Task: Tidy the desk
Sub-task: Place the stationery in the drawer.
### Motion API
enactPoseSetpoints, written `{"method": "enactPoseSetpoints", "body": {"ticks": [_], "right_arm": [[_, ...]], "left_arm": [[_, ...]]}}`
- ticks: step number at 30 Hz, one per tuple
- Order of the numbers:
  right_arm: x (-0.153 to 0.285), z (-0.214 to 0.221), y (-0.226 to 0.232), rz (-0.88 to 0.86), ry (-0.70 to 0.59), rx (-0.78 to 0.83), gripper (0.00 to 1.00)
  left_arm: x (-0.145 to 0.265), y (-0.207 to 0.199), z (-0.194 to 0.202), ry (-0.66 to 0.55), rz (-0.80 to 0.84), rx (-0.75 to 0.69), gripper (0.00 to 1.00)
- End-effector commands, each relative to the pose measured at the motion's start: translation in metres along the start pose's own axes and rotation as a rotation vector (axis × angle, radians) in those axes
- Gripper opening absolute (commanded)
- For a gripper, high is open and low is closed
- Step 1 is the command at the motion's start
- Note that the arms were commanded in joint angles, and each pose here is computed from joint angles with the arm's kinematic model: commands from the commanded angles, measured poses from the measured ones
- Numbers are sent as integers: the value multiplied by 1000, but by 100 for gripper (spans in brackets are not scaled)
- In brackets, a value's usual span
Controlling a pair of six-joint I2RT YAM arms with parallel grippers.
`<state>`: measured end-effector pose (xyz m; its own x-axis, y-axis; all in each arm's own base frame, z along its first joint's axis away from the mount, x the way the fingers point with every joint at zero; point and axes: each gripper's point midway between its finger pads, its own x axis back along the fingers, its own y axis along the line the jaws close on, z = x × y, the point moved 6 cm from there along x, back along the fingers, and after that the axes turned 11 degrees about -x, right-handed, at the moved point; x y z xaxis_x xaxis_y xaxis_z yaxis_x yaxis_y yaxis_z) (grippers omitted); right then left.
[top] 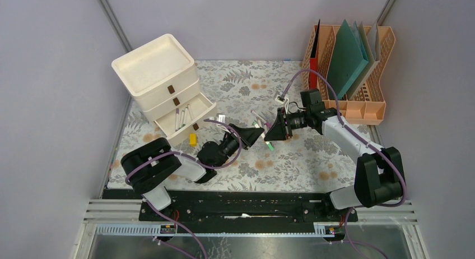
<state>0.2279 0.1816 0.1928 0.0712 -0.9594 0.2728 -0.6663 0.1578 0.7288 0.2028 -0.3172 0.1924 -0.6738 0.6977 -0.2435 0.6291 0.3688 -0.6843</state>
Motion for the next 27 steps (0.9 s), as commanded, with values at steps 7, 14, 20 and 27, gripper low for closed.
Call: {"method": "enactPoseSetpoints", "body": {"ticks": [7, 14, 20, 27], "right_arm": [[-1, 0, 1, 25, 26, 74, 44], [7, 0, 3, 95, 55, 155, 82], [12, -1, 7, 131, 57, 218, 90], [12, 2, 4, 128, 74, 222, 91]], "left_arm": [[7, -19, -28, -128, 71, -50, 0], [27, -3, -31, -101, -42, -164, 0], [52, 18, -36, -26, -212, -332, 0], [78, 40, -63, 89, -485, -616, 0]]}}
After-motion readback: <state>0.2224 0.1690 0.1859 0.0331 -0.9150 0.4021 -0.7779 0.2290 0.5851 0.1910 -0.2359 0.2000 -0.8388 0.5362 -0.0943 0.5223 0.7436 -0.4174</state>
